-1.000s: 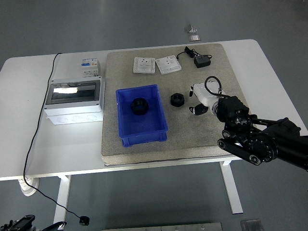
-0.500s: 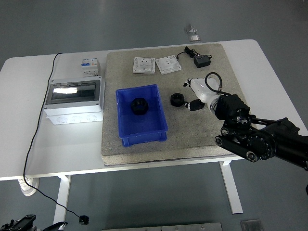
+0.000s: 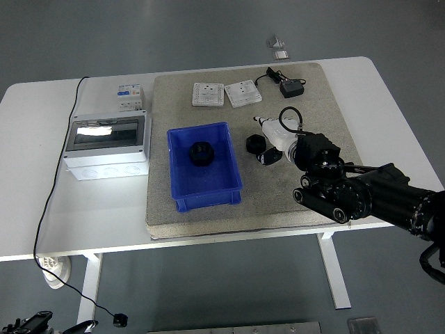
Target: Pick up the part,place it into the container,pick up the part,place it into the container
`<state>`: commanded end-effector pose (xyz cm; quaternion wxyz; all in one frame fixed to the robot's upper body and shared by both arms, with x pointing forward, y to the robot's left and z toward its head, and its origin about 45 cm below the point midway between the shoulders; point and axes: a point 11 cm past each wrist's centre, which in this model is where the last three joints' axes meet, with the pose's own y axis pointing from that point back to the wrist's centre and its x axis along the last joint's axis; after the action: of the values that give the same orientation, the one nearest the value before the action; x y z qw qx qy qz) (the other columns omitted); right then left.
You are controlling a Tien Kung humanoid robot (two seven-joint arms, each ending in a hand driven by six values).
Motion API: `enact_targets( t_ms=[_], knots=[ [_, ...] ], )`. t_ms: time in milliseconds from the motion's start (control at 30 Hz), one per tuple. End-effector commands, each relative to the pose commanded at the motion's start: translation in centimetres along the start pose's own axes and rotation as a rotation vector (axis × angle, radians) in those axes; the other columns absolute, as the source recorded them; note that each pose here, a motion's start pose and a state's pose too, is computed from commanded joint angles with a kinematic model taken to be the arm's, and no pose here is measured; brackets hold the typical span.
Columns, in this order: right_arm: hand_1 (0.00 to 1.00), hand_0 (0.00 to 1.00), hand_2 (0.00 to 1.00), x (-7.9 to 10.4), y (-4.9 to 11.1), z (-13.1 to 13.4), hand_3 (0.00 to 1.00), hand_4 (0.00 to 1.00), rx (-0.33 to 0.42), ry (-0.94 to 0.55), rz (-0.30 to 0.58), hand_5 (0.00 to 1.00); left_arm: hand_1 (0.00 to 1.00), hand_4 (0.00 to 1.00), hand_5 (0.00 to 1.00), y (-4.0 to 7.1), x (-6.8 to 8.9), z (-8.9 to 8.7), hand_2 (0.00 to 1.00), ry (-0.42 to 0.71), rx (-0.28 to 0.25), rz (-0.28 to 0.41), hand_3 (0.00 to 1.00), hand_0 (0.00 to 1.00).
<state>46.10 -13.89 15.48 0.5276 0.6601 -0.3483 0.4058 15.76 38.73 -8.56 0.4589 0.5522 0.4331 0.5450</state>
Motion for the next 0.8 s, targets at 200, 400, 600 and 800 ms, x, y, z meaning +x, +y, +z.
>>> enact_targets(
  t_ms=[200, 400, 600, 800],
  knots=[
    [0.918, 0.954, 0.899, -0.1, -0.1, 0.1, 0.936, 0.72, -0.01, 0.01, -0.066, 0.292, 0.675, 0.794, 0.62, 0.1, 0.1, 0.3, 0.704, -0.003, -0.006, 0.003, 0.605, 0.667],
    [0.815, 0.917, 0.816, -0.6, 0.0, -0.1, 0.839, 0.7, -0.004, 0.014, -0.108, 0.308, 0.673, 0.794, 0.621, 0.1, 0.1, 0.3, 0.705, -0.004, -0.006, 0.006, 0.603, 0.666],
    [0.724, 0.88, 0.703, -1.0, 0.2, -0.7, 0.675, 0.68, 0.014, 0.028, -0.131, 0.269, 0.672, 0.793, 0.615, 0.1, 0.2, 0.3, 0.704, -0.005, -0.01, 0.009, 0.599, 0.664],
    [0.667, 0.856, 0.593, -1.4, 0.4, -1.2, 0.56, 0.669, 0.032, 0.029, -0.126, 0.196, 0.671, 0.793, 0.615, 0.0, 0.2, 0.3, 0.702, -0.009, -0.012, 0.013, 0.598, 0.664]
  ],
)
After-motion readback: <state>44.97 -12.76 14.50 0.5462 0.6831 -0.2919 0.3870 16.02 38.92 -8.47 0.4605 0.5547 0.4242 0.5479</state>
